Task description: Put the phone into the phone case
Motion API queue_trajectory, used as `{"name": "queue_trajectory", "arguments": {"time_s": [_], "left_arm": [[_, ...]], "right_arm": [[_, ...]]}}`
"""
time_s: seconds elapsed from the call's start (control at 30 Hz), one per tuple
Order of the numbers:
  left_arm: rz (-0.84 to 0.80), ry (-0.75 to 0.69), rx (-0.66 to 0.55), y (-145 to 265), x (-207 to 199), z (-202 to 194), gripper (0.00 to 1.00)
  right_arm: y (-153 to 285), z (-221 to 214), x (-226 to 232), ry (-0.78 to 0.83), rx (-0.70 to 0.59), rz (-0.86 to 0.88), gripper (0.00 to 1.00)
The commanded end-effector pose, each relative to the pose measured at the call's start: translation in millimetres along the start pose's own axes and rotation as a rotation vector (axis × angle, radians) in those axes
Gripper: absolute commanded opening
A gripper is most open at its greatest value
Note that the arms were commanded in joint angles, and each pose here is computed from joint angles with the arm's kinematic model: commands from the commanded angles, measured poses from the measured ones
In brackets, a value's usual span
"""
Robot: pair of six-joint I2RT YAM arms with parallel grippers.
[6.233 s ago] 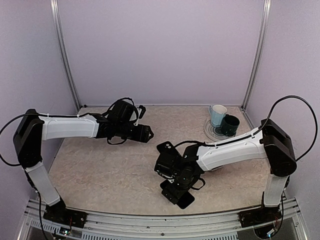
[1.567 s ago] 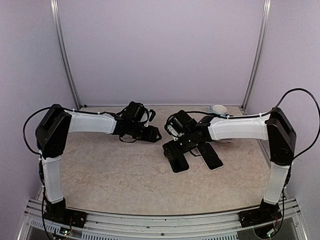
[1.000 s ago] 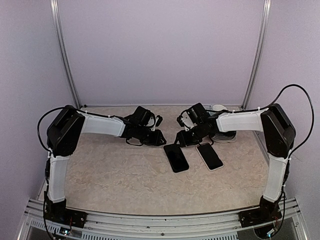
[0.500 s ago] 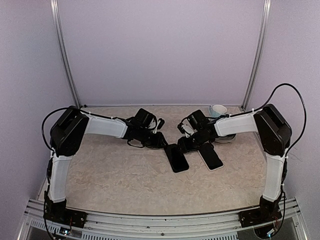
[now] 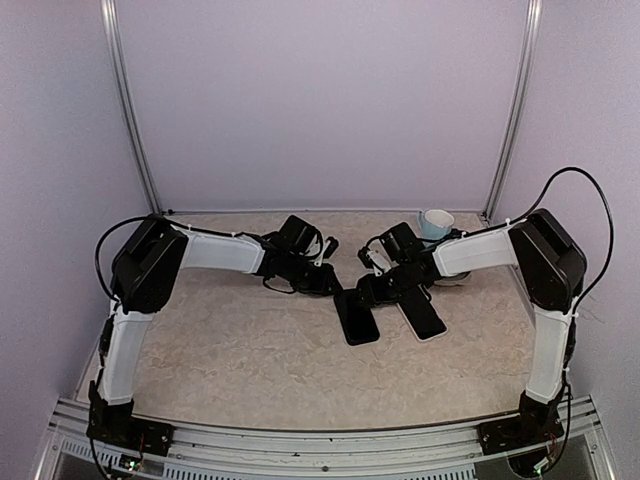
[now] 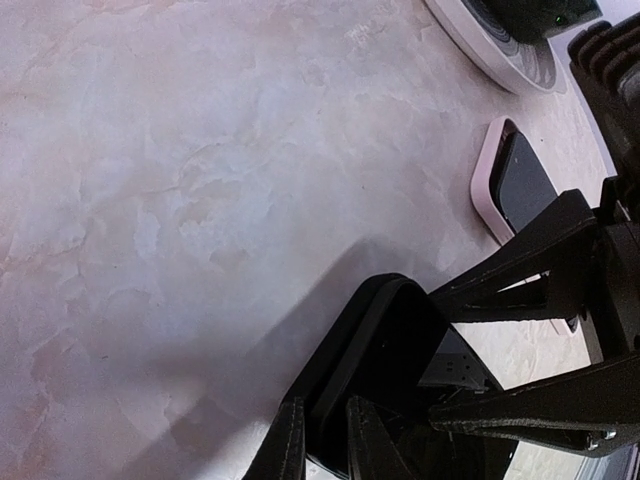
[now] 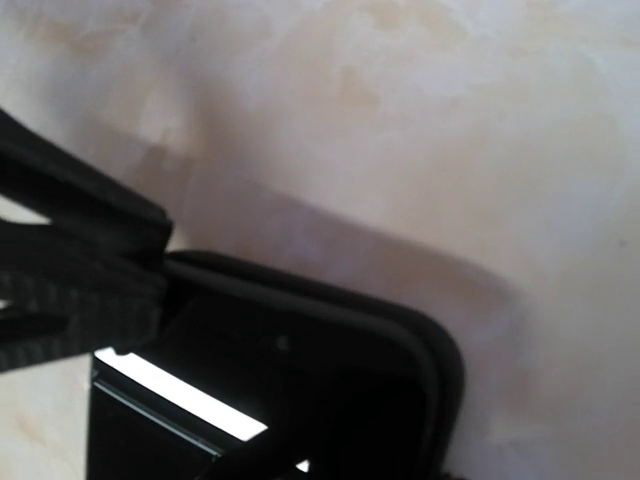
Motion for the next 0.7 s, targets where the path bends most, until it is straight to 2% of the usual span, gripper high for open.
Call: {"name": "queue_trajectory", "arguments": {"time_s": [0.0,0.23,0.4,0.67], "left_arm": [[-0.008,-0.058,0.134,-20.3,-14.2,-35.3,0.16],[0.082,-0.053,0.198,-17.1,0.0,-51.9,0.15],[0.134,-0.089,0.292,-27.0,7.9,-83.0,0.14],[0.189,-0.139,0.254,-21.2,2.3,-75.0,0.15]], "right_arm": [[9.8,1.0,4.9,-0.019,-0.009,0.029,0.50],[11.4,-2.0,-0.9,-0.023,-0.001,-0.015,0.51],[19.3,5.2,0.7,-0.006,-0.021,-0.034,0.51],[45.1,36.2,6.4,0.072,-0.089,-0.111,0.51]]}}
Point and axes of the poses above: each gripper's point midway between its finger pads, its own y axis back along the fingers, its own x axis along the line the jaws close on, z = x × y, the point moved 4 cm from there along y, back along the fingers
